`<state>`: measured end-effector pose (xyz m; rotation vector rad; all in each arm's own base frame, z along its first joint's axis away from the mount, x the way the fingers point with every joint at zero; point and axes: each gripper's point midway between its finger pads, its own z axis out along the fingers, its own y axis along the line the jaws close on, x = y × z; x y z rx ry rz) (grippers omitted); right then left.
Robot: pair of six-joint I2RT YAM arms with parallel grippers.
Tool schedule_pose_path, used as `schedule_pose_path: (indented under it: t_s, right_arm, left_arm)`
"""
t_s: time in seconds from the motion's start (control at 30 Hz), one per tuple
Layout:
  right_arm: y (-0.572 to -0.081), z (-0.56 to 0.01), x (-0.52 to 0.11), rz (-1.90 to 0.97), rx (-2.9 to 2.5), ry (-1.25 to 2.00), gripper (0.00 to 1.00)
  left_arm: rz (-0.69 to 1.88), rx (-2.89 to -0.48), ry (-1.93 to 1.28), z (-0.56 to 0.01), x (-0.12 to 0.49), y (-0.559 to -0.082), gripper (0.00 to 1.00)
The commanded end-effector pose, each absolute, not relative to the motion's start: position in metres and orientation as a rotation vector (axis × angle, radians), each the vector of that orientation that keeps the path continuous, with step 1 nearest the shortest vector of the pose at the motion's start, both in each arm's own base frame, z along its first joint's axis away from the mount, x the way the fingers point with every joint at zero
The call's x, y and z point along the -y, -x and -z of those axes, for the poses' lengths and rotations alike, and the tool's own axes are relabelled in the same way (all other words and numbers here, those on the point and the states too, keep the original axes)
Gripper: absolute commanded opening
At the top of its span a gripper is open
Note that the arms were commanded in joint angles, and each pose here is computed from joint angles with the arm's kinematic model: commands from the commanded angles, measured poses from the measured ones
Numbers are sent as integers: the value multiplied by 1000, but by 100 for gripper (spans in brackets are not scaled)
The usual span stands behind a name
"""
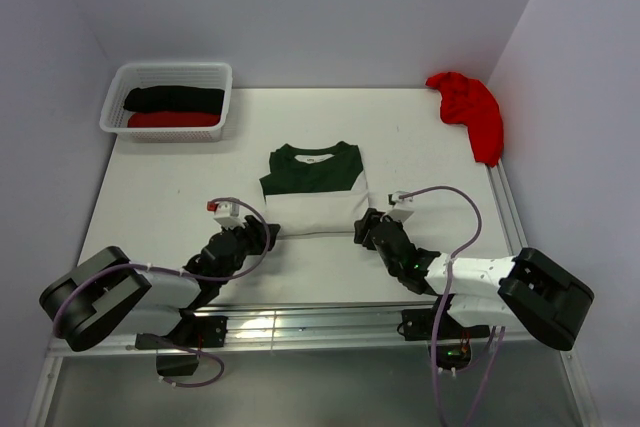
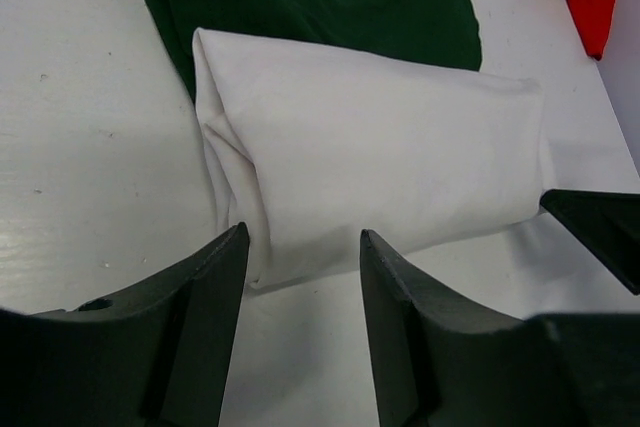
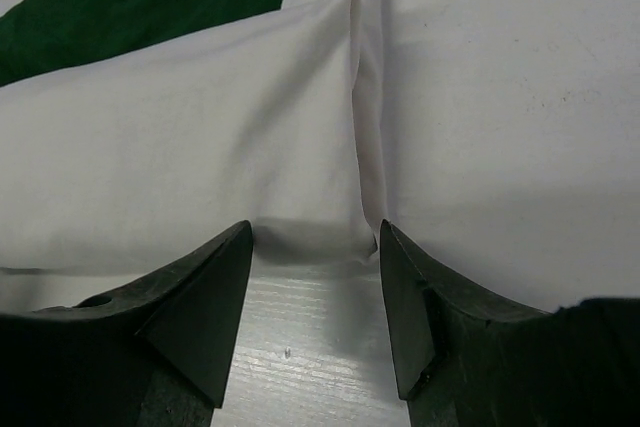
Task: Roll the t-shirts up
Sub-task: Roll the tshirt
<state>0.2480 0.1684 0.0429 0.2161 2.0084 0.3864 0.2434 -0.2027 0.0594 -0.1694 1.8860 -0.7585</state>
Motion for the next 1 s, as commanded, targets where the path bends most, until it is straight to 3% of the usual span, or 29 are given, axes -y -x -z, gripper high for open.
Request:
schedule_pose_path:
  t_s: [0.0,0.37,0.57,0.8,0.97]
  right_arm:
    - [-253,-47,-163,-374,-1981,-292,61]
    - [-253,-39,-166,-372,-2002,-278,52]
    - [-254,-39,-166,-372,-2000,-279,39]
    - [-255,-37,-165,-370,-2005,-285,35]
    - [-255,-36,-166,-378,-2006,-282,22]
  left_arm:
    - [756,-1895,162,-44,186,-225,54]
    - [776,-1909,152,-40,185,-217,50]
    - [743,-1948,177,-28,182,-216,50]
    - [720,-1977,220,-18,180,-211,49]
    - [704,-1991,222,-13,181,-209,40]
